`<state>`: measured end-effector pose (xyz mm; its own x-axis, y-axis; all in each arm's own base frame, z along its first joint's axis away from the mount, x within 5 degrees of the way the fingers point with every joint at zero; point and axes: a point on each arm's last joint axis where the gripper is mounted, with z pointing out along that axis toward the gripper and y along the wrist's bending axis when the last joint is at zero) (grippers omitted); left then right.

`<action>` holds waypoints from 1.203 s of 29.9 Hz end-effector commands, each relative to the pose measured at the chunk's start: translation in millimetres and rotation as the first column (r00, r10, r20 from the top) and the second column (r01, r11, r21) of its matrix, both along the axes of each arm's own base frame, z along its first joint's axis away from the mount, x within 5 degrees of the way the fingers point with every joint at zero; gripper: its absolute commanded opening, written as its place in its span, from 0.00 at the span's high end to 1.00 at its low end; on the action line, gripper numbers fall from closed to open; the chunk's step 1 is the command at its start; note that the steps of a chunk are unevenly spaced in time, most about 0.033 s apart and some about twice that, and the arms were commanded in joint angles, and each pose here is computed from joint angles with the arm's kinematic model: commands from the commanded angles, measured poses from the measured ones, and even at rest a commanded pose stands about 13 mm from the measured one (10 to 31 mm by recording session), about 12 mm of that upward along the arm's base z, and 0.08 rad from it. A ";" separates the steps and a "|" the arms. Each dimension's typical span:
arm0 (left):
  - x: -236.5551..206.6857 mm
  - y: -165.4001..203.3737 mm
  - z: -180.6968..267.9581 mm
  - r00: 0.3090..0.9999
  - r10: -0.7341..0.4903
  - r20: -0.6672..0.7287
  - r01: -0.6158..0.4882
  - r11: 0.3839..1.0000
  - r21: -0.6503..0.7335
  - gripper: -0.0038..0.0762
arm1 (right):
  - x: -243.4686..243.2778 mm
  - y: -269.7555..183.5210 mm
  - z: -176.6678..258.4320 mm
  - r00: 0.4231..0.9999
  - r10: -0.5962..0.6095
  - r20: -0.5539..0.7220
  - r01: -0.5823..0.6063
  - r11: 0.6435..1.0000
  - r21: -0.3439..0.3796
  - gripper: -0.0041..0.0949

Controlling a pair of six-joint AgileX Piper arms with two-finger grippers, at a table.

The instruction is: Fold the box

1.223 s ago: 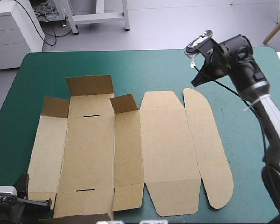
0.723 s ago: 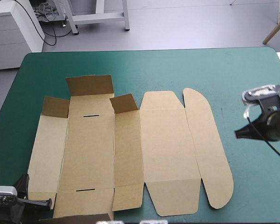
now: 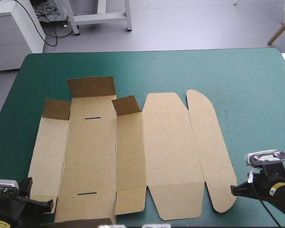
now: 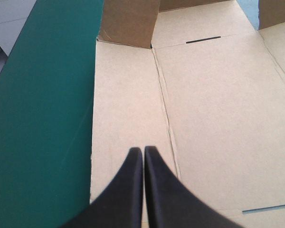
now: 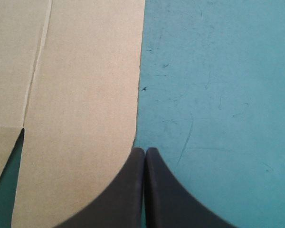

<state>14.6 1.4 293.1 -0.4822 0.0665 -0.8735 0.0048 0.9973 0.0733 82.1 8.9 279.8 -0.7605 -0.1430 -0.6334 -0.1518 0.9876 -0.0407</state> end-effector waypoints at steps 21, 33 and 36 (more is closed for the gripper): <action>115.8 -1.6 51.2 0.950 0.032 -0.310 -0.080 0.987 -0.142 0.96 | 4.6 -0.1 11.1 0.997 -0.001 0.082 0.001 1.000 0.004 0.98; 186.4 64.8 51.0 0.865 0.261 -0.429 -0.372 0.907 -0.199 0.96 | 4.6 -0.1 11.1 0.997 -0.001 0.082 0.001 1.000 0.004 0.98; 179.1 96.1 56.3 0.823 0.352 -0.446 -0.489 0.838 -0.241 0.96 | 4.6 -0.1 11.1 0.997 -0.001 0.082 0.001 1.000 0.004 0.98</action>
